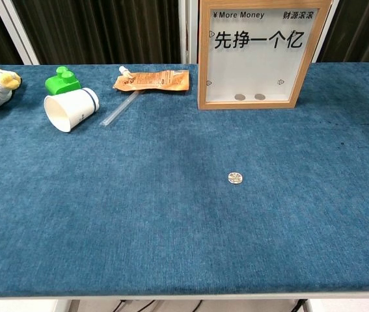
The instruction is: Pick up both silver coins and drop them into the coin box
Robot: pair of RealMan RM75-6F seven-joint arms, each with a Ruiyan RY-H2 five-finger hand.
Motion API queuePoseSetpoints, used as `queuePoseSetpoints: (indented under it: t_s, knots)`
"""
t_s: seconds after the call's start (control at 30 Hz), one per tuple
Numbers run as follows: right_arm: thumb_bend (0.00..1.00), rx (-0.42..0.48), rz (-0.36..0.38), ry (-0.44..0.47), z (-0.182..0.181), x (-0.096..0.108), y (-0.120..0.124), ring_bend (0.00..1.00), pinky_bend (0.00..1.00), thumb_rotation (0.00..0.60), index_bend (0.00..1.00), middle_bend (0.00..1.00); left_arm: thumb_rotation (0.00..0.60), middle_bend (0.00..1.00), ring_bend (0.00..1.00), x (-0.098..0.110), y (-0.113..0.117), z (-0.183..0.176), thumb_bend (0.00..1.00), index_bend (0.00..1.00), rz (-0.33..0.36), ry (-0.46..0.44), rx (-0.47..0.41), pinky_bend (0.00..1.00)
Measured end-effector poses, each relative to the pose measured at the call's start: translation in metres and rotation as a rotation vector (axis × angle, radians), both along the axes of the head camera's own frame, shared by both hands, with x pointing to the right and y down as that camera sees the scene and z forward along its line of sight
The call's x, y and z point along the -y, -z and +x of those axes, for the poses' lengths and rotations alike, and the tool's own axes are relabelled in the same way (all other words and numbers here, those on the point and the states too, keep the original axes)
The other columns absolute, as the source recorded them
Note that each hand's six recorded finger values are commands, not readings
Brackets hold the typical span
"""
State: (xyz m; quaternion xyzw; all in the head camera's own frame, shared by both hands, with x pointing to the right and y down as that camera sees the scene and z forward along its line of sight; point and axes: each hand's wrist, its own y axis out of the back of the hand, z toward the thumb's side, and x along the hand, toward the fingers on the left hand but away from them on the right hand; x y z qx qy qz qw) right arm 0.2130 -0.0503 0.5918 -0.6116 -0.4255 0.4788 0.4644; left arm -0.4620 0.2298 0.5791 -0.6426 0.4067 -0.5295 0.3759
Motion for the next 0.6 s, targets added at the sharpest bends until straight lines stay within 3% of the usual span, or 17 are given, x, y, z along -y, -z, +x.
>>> queuePoseSetpoints:
  t_s: [0.17, 0.6]
  knots:
    - [0.42, -0.033, -0.072, -0.059, 0.001, 0.011, -0.017, 0.0, 0.0, 0.6, 0.76, 0.02, 0.6, 0.01, 0.0, 0.003, 0.003, 0.0, 0.09, 0.06, 0.001, 0.002, -0.008, 0.0]
    - [0.42, -0.098, -0.149, -0.081, -0.011, 0.022, -0.036, 0.0, 0.0, 0.6, 0.77, 0.02, 0.6, 0.01, 0.0, 0.005, 0.001, -0.003, 0.09, 0.06, -0.005, 0.006, -0.008, 0.0]
